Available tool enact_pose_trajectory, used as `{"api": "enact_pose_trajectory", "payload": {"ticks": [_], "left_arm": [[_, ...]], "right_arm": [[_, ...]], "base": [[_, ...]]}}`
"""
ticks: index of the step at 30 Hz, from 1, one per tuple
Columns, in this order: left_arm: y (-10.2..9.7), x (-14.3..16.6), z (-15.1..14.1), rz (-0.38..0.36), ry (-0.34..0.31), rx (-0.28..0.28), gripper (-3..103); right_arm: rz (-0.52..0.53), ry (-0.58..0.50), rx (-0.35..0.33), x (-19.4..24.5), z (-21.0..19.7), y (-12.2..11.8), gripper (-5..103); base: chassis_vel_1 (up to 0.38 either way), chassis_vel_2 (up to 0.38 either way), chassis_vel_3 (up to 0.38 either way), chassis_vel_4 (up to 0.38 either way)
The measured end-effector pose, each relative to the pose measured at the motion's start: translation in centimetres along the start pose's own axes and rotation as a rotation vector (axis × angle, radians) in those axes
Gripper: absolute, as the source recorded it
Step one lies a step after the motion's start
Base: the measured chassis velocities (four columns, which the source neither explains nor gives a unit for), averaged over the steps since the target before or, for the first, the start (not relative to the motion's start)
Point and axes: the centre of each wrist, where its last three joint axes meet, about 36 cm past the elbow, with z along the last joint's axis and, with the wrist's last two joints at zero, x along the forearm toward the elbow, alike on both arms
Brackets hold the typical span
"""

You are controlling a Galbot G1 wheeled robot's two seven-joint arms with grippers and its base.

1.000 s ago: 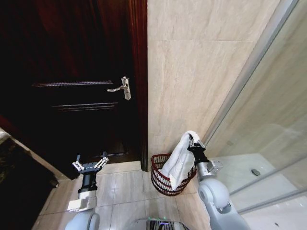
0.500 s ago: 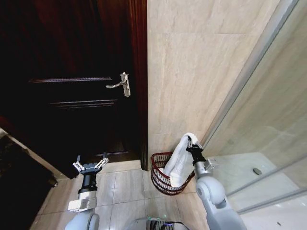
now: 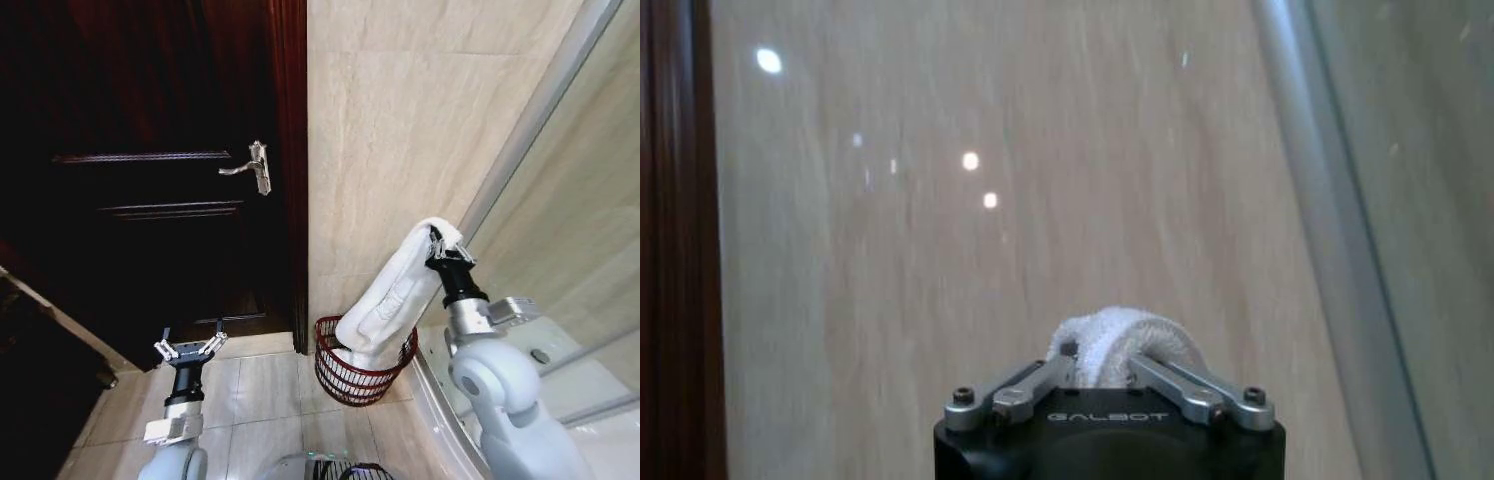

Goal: Discard the used towel into the hamper.

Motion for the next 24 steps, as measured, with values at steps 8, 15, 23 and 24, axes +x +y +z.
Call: {"api": "enact_pose_trajectory", "payload": {"ticks": [8, 15, 23, 24], "left_arm": [[0.0, 0.0, -0.2, 0.0, -0.004, -0.002, 100], [0.0, 0.0, 0.1, 0.003, -0.001, -0.006, 100], [-0.2, -0.2, 0.2, 0.007, -0.003, -0.006, 100], [-0.2, -0.2, 0.2, 0.007, -0.003, -0.006, 100]], "right_arm": [[0.06, 0.173, 0.019, -1.1, 10.6, -2.0, 3], [0.088, 0.172, 0.001, -1.8, 11.4, -2.5, 3], [0.059, 0.033, -0.004, -3.1, 4.4, -1.3, 3], [0.059, 0.033, -0.004, -3.1, 4.4, -1.3, 3]], "base": [[0.0, 0.0, 0.0, 0.0], [0.0, 0.0, 0.0, 0.0], [0.0, 0.0, 0.0, 0.0], [0.0, 0.0, 0.0, 0.0]]}}
